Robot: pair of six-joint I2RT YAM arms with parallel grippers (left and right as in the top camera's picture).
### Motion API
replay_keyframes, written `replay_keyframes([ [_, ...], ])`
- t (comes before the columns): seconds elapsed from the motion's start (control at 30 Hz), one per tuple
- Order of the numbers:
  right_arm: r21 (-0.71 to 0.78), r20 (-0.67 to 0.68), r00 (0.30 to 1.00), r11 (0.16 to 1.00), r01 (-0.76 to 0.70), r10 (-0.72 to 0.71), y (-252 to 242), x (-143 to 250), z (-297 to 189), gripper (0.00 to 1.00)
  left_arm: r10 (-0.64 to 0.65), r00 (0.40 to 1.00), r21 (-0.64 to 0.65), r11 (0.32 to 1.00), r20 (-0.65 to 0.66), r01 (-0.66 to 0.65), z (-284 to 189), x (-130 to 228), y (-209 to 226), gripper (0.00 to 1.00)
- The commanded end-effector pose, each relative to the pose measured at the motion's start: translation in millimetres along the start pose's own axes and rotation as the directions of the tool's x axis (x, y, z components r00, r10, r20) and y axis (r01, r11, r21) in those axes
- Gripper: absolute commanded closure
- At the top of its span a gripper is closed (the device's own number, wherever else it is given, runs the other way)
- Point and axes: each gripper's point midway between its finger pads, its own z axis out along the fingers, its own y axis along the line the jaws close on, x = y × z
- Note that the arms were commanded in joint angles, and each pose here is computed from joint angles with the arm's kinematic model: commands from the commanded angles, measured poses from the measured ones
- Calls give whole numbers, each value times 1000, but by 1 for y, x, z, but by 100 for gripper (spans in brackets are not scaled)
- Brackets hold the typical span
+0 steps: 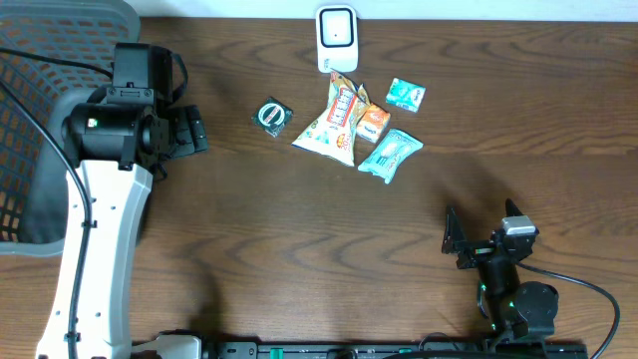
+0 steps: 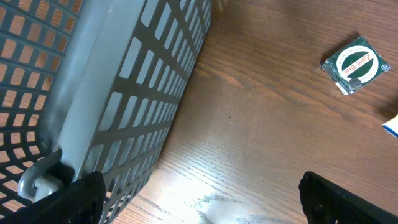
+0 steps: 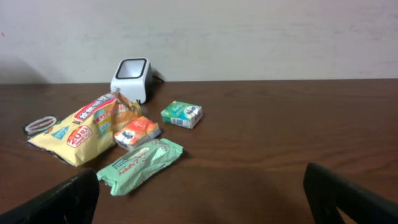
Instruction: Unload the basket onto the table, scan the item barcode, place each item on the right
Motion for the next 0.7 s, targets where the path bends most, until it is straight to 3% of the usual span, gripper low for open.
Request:
replay_keyframes([
  [0.0, 7, -2, 1000, 1000, 11, -11, -1, 1, 0, 1, -14, 1000, -19, 1000, 16, 14, -4, -3, 6, 2],
  [0.67, -37, 44, 999, 999, 13, -12, 7, -11, -1, 1, -14, 1000, -19, 1000, 16, 14, -4, -3, 6, 2],
])
